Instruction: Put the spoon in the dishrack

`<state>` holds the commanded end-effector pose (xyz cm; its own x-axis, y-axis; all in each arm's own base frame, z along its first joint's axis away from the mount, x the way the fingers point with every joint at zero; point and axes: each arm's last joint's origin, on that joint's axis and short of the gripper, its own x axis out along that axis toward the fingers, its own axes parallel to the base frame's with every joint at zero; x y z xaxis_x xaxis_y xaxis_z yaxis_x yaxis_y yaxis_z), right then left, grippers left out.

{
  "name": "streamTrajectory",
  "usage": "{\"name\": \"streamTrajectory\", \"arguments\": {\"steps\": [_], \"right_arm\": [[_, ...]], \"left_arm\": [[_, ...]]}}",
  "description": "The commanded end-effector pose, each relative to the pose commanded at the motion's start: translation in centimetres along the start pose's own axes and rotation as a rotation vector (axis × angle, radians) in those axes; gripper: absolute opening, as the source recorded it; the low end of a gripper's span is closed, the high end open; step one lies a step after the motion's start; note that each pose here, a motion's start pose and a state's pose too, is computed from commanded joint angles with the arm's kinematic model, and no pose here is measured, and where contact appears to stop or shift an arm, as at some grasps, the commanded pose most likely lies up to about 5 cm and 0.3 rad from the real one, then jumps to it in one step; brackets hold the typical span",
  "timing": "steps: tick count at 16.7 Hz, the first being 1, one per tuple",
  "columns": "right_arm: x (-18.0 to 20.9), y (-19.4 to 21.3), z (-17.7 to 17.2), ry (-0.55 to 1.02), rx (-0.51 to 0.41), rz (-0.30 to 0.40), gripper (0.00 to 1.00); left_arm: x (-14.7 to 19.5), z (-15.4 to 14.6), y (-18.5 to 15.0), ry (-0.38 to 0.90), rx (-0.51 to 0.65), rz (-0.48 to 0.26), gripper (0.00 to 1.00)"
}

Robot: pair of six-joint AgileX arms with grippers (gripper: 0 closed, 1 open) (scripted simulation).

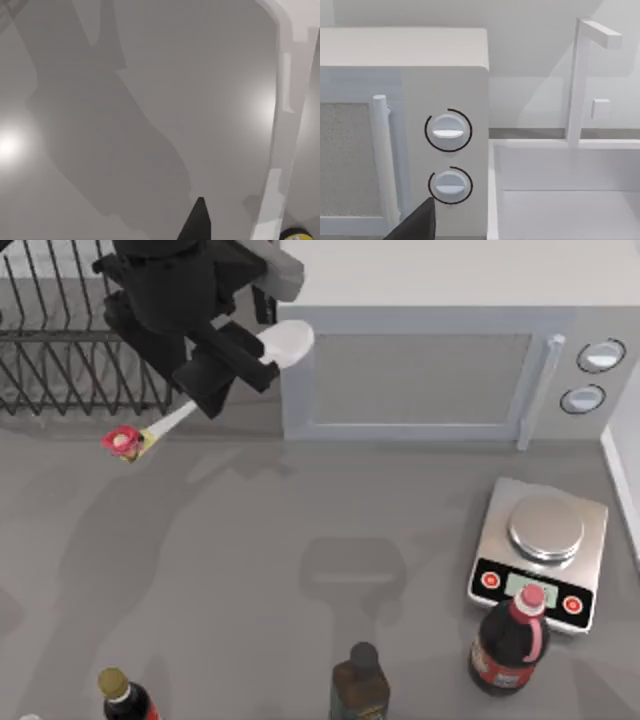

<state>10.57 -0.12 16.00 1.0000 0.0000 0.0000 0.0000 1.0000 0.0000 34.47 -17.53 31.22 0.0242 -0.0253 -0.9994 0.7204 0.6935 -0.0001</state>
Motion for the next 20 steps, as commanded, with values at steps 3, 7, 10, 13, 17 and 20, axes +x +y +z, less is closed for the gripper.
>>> {"name": "streamTrajectory", "arguments": {"steps": [3,7,10,13,17,20], "right_arm": [[0.0,0.0,0.0,0.0,0.0,0.0,1.0],[0.0,0.0,0.0,0.0,0.0,0.0,1.0],[0.0,0.0,0.0,0.0,0.0,0.0,1.0],[0.0,0.0,0.0,0.0,0.0,0.0,1.0],[0.0,0.0,0.0,0.0,0.0,0.0,1.0],[0.0,0.0,0.0,0.0,0.0,0.0,1.0]], "left_arm": [[-0.5,-0.6,0.4,-0.035,-0.023,0.007,0.0],[-2.9,-3.4,2.4,-0.24,-0.131,0.055,0.0],[-5.7,-7.0,4.3,-0.484,-0.26,0.128,0.0],[-8.3,-11.8,5.5,-0.744,-0.391,0.224,0.0],[-10.7,-18.3,5.3,-1.088,-0.522,0.387,0.0],[-11.7,-22.6,3.7,-1.311,-0.567,0.518,0.0]]}}
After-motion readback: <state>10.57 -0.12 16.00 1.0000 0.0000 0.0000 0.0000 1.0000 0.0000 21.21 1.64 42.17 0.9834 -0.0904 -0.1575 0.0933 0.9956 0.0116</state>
